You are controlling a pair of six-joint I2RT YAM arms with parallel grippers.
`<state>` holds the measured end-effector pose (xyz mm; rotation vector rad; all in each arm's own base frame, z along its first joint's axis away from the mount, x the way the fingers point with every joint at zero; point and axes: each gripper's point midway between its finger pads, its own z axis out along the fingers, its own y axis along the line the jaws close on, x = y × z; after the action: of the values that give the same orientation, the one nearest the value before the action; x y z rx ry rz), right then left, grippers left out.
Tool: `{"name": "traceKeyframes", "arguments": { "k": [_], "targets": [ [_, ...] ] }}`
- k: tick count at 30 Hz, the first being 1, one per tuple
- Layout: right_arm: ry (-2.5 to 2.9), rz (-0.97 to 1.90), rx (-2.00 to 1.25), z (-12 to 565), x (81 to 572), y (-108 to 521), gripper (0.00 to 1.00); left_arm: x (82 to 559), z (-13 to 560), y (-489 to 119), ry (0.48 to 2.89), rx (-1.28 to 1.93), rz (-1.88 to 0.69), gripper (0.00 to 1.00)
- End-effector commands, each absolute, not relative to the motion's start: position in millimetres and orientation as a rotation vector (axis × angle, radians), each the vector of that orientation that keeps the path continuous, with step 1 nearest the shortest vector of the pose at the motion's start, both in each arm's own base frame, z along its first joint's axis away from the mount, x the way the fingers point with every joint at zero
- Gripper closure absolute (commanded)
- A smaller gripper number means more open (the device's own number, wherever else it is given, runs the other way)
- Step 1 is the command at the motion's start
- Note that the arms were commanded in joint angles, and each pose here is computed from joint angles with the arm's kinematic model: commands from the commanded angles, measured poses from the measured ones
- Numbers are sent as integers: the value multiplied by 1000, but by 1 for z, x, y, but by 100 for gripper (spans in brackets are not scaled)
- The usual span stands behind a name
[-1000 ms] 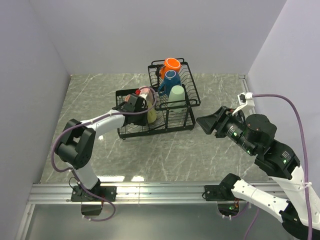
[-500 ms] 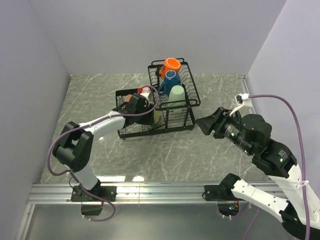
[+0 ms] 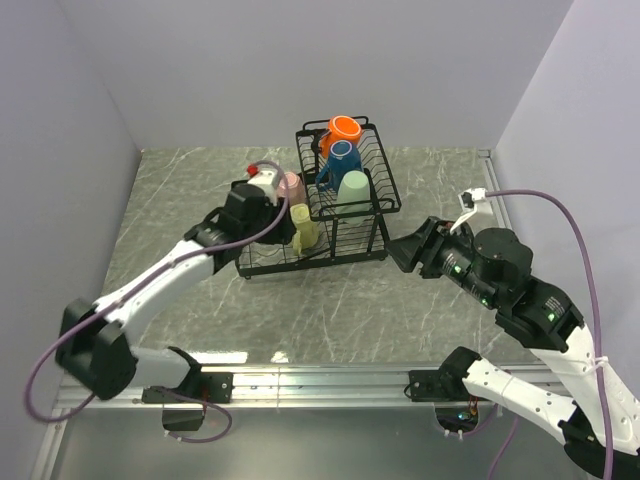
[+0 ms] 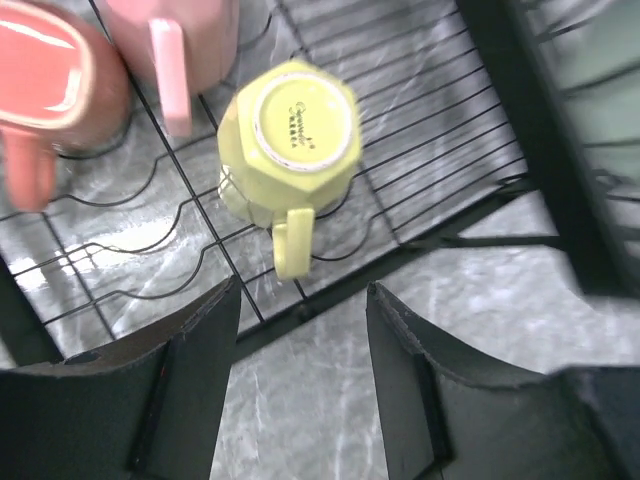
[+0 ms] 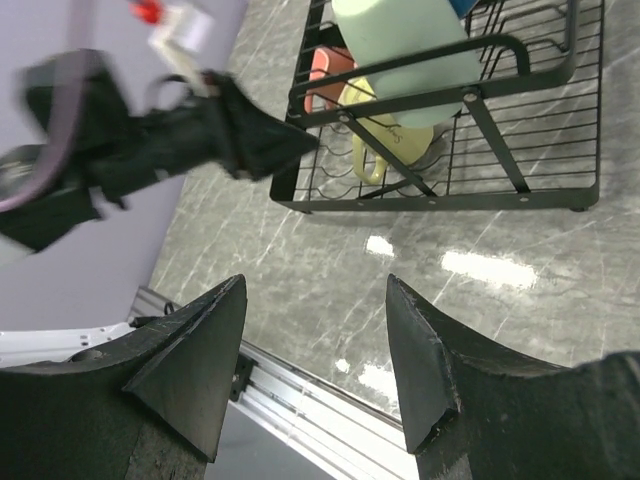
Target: Load the cups into the dish rack
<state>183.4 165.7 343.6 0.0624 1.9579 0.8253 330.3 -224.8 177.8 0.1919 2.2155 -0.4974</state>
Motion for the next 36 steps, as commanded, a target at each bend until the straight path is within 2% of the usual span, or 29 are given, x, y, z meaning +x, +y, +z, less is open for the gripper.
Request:
{"name": "traceKeyframes", "arguments": {
  "k": [1, 7, 11, 21, 28, 36],
  "targets": [
    [1909, 869, 28, 353, 182, 171, 35, 310, 207, -210, 2156, 148, -515, 41],
    [1908, 910, -8, 348, 179, 178, 35, 290, 250, -180, 2033, 33, -506, 41],
    [1911, 933, -31, 345, 176, 183, 35, 282, 285, -146, 1908, -125, -455, 36],
    [1890, 978, -14, 333, 166, 178, 33, 250, 335, -103, 1647, -231, -479, 27],
    [1889, 913, 62, 321, 164, 157, 31, 225, 336, -78, 1581, -225, -447, 26],
    [1896, 893, 109, 314, 161, 147, 31, 219, 326, -70, 1602, -232, -420, 26]
  ]
}}
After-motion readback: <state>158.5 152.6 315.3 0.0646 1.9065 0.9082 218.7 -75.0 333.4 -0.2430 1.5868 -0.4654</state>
